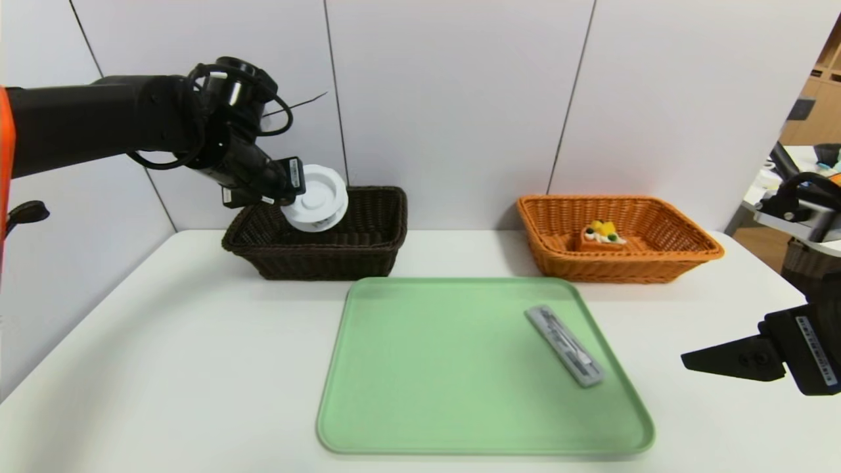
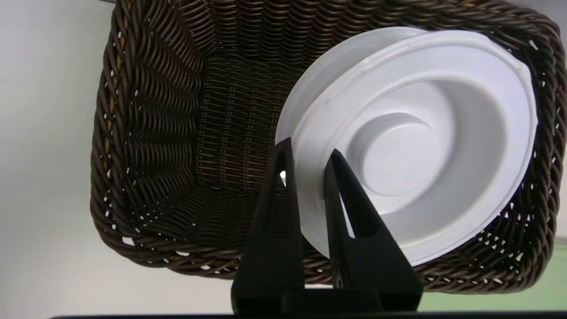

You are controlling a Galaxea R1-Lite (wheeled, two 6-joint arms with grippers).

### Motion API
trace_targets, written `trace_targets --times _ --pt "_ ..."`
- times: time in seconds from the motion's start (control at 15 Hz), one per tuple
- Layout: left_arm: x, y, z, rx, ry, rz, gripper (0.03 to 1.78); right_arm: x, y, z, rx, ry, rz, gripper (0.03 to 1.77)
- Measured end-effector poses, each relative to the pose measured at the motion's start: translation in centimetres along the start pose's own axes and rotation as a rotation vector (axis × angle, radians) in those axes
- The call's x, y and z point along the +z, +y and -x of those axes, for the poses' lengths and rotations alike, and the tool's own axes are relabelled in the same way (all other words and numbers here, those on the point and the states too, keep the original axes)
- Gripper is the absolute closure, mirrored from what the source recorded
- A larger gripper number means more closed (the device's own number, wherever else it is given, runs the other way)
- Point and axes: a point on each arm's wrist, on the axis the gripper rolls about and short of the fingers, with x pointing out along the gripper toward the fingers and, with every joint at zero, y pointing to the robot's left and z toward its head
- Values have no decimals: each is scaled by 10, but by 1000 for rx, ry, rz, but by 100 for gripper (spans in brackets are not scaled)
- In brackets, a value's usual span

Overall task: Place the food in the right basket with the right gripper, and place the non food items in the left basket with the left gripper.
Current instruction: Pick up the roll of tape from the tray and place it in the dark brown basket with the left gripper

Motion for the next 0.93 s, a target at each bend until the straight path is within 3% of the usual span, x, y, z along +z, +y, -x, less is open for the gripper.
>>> trace_targets --times 0.93 --pt "-2 3 -10 13 13 4 159 -3 -1 3 1 -8 -1 10"
